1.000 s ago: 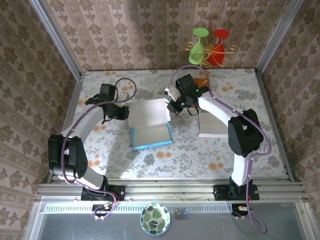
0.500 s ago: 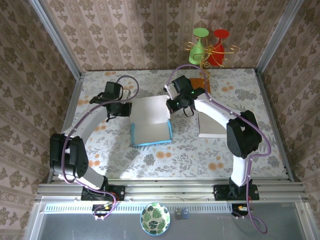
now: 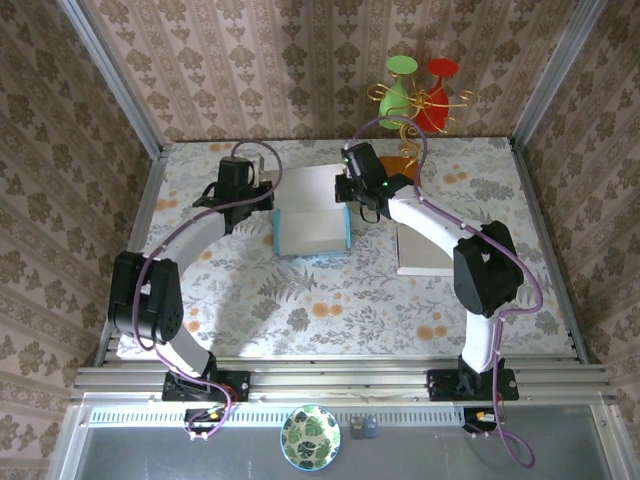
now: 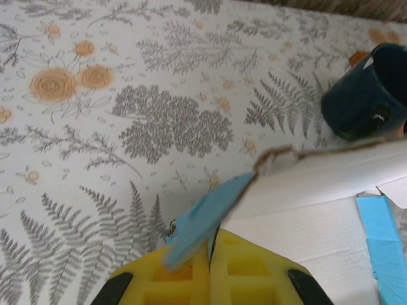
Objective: Fold the paper box
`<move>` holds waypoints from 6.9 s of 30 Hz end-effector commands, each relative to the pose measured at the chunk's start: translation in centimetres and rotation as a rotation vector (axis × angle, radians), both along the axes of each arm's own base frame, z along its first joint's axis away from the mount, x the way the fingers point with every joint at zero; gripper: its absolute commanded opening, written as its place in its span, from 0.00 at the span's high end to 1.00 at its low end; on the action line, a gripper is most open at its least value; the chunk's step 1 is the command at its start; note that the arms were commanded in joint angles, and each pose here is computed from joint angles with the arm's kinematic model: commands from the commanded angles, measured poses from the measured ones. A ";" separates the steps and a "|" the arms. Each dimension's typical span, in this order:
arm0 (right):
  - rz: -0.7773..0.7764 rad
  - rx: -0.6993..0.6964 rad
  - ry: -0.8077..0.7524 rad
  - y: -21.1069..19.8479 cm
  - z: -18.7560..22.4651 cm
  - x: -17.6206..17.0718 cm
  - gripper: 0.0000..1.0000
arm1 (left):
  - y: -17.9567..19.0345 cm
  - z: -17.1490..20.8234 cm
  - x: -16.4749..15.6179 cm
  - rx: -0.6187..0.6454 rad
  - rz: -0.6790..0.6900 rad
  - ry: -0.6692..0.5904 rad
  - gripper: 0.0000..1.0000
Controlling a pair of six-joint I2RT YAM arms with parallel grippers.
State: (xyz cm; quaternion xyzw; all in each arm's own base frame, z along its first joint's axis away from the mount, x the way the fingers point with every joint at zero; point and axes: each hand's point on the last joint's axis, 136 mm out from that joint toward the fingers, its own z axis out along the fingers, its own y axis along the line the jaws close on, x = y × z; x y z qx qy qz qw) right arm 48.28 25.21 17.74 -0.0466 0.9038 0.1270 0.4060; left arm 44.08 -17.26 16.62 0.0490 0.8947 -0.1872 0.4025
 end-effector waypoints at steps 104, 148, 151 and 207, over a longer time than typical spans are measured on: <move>-0.922 1.150 0.622 2.6 -2.9 -9.0 0.99 | -3.1 -8.2 -11.1 0.171 -0.001 -0.105 1.00; -0.804 1.107 0.690 2.6 -8.4 -13.6 1.00 | -0.9 -2.9 -10.5 -0.432 0.041 0.407 0.52; -0.809 1.095 0.696 2.4 -8.9 -14.0 1.00 | -1.4 -4.0 -9.9 -0.420 0.019 0.420 0.50; 0.046 0.325 0.650 -6.1 -9.9 -13.2 0.44 | -3.0 -12.3 -12.5 -0.109 -0.142 0.517 0.76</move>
